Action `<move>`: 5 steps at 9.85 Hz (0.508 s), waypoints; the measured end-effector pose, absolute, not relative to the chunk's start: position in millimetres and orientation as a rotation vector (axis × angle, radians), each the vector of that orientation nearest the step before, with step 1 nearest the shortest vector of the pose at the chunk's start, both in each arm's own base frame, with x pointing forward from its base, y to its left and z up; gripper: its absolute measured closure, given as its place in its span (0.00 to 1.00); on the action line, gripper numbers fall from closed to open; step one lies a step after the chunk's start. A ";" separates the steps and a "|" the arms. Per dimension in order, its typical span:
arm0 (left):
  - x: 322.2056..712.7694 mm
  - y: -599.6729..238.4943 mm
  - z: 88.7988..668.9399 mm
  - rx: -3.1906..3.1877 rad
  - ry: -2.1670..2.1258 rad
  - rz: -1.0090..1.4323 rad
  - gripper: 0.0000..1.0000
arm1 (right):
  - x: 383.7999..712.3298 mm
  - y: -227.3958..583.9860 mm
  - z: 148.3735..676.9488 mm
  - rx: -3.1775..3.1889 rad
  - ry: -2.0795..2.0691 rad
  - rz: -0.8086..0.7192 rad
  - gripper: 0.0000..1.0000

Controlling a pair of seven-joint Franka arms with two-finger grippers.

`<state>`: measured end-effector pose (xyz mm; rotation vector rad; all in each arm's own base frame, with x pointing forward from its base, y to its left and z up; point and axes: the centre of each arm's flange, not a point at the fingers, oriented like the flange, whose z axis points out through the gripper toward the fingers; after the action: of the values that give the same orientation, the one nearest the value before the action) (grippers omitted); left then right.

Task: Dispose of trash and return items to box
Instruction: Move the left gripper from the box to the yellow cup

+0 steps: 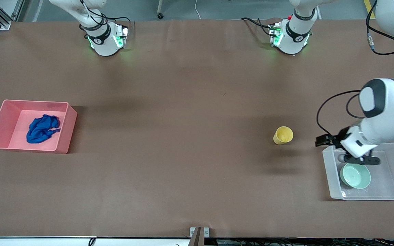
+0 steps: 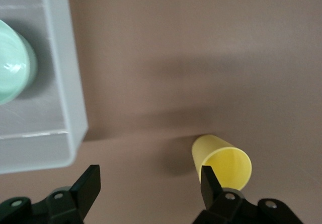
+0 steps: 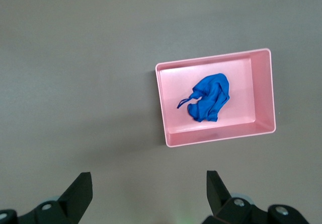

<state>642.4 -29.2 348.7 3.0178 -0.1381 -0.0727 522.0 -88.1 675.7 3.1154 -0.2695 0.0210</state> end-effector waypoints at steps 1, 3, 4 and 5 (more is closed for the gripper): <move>634.5 -37.0 337.4 3.016 -0.145 -0.081 0.11 | 521.6 -88.7 680.1 3.115 -0.260 0.035 0.00; 619.2 -52.9 311.9 3.014 -0.148 -0.098 0.13 | 521.4 -89.7 680.3 3.116 -0.242 0.033 0.00; 611.0 -60.5 297.1 3.015 -0.128 -0.090 0.14 | 521.2 -89.2 679.7 3.117 -0.241 0.026 0.00; 602.2 -67.1 283.5 3.016 -0.126 -0.095 0.14 | 521.1 -88.9 679.5 3.117 -0.240 0.024 0.00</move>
<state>602.2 -67.1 283.5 3.0155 -0.1261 -0.0951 521.1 -88.9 679.5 3.1169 -0.2401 0.0237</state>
